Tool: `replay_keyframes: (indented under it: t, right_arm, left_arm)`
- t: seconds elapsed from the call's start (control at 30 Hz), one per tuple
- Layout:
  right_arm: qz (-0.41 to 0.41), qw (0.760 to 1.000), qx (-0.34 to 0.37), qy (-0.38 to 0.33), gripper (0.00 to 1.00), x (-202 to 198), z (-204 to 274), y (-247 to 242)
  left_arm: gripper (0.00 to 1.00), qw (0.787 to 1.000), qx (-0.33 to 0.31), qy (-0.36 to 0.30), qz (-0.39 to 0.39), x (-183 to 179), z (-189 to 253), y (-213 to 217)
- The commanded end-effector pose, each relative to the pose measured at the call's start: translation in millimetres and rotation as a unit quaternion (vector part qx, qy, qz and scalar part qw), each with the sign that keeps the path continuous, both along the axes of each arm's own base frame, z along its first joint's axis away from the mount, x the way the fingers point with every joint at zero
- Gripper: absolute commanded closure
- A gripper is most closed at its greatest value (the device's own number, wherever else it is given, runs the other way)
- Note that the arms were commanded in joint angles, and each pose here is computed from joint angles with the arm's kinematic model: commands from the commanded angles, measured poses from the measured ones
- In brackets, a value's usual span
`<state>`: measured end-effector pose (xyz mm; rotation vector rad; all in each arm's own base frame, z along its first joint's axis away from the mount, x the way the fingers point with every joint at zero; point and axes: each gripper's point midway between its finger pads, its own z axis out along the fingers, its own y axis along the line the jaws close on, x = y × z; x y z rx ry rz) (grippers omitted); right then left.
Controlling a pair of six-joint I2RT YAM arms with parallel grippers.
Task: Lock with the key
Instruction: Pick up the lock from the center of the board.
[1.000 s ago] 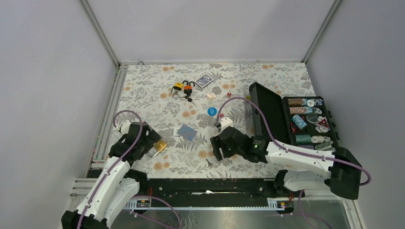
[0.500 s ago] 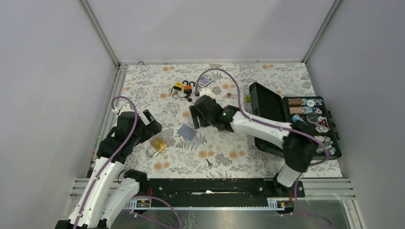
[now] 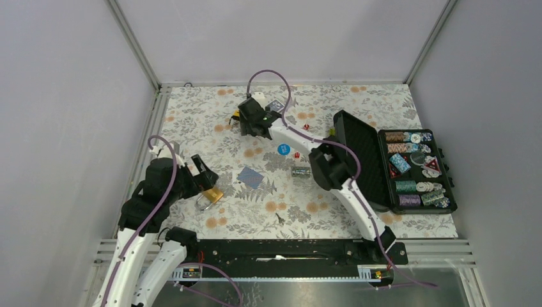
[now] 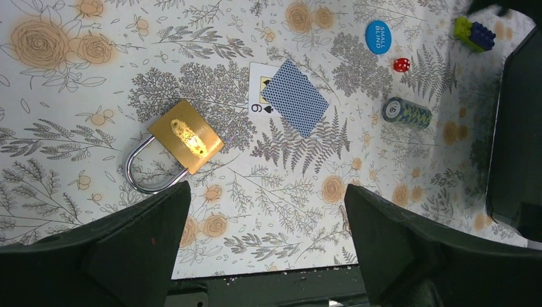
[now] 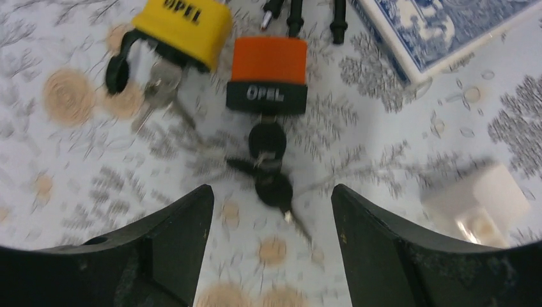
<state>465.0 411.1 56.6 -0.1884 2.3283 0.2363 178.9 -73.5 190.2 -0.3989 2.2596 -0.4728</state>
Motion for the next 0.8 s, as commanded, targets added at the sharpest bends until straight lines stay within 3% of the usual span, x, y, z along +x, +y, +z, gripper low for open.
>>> replay_keyframes:
  t: [0.0,0.3,0.77]
  right_arm:
    - [-0.029,0.999,-0.018,-0.030,0.25,38.7,0.3,3.3]
    - [-0.079,0.996,0.017,-0.027,0.24,73.0,-25.2,-16.4]
    - [-0.030,0.999,0.014,-0.011,0.24,72.6,-52.0,-3.9]
  left_arm:
    - [0.01,0.999,-0.001,-0.042,-0.020,-1.9,22.2,-1.6]
    - [0.01,0.999,0.002,-0.045,-0.021,-0.7,21.5,-1.1]
    - [0.01,0.999,0.001,-0.044,-0.024,0.1,20.4,-2.2]
